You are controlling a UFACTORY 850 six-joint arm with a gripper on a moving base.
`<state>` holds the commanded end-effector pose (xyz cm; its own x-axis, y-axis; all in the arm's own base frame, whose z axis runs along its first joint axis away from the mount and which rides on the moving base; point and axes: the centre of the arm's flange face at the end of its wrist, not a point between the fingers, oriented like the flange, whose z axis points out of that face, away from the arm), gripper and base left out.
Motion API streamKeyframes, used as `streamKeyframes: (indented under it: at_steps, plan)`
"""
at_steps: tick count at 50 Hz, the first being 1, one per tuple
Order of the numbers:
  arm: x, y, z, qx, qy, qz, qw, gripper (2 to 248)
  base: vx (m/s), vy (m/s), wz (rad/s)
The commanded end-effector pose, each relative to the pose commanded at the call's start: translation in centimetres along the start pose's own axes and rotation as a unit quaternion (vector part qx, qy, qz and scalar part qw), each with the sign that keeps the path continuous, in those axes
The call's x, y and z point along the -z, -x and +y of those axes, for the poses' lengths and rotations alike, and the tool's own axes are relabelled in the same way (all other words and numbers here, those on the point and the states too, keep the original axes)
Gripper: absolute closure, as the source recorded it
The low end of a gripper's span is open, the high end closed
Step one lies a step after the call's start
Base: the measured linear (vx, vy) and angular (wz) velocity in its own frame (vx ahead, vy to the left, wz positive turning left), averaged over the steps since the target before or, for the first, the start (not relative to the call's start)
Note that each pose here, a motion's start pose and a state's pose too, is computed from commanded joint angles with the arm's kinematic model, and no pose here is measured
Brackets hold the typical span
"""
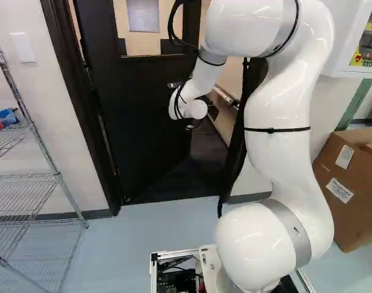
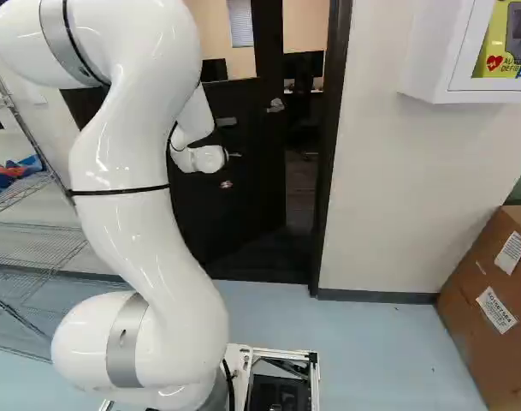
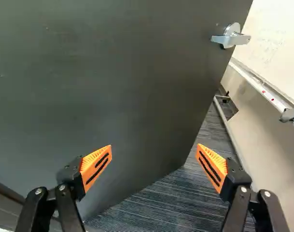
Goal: Open the door and move inside
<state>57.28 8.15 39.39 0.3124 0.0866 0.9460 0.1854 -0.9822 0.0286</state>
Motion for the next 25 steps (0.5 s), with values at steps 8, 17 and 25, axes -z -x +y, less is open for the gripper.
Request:
streamKeyframes:
  at_steps: [8,17,25]
  plan:
    - [1.5,0.4,0.7,-0.002,0.006,-0.004,1.0,3,0.0,0.0,0.0]
    - [3.3,0.8,1.3,-0.007,0.014,-0.009,0.9998,3,0.0,0.0,0.0]
    - [4.9,1.2,1.7,-0.011,0.021,-0.013,0.9996,3,0.0,0.0,0.0]
